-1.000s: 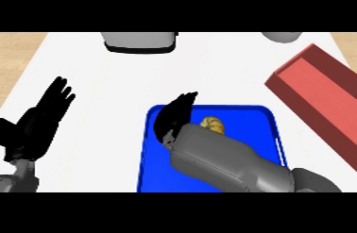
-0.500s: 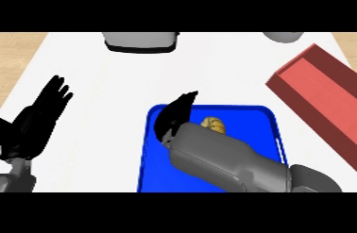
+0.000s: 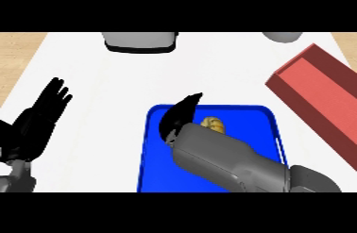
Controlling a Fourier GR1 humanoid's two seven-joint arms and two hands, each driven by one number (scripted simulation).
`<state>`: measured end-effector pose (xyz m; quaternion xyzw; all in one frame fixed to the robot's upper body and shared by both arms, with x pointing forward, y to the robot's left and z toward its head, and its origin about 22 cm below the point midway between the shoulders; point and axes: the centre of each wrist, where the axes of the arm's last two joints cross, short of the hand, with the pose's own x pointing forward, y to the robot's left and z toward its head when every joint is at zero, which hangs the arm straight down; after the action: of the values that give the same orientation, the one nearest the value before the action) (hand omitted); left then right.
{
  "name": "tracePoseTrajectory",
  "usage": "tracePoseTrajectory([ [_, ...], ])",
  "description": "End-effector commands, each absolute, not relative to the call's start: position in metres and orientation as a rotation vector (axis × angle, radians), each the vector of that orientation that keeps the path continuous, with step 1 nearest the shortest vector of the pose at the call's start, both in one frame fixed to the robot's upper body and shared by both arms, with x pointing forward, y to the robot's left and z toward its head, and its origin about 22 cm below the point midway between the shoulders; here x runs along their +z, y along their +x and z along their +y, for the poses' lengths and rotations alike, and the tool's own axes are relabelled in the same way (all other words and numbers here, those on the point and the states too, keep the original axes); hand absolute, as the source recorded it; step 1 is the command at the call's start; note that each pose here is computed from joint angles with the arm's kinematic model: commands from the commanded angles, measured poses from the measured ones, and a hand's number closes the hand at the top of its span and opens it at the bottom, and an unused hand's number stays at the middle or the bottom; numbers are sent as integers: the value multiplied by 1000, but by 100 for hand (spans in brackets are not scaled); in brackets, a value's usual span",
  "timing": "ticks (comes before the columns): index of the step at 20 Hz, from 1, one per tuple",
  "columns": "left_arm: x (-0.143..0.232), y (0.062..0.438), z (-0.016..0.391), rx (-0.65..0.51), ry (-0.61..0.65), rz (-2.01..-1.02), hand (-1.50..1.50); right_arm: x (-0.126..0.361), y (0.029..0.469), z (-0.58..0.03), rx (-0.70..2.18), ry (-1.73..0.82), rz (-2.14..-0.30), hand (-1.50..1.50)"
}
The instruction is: Pick the squash from the tray and place it in the cardboard box
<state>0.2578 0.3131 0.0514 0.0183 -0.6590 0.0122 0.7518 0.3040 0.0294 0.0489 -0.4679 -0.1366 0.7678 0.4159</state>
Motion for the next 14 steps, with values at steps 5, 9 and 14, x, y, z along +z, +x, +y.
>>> tracePoseTrajectory([
  [5,52,255,307,18,15,-1449,0,43,304,34,1811,-1377,-169,-150],
  [9,50,256,305,25,31,-1426,0,28,297,29,1816,-1368,-158,-150],
  [14,55,256,311,16,36,-1438,0,36,316,25,1819,-1342,-105,-150],
])
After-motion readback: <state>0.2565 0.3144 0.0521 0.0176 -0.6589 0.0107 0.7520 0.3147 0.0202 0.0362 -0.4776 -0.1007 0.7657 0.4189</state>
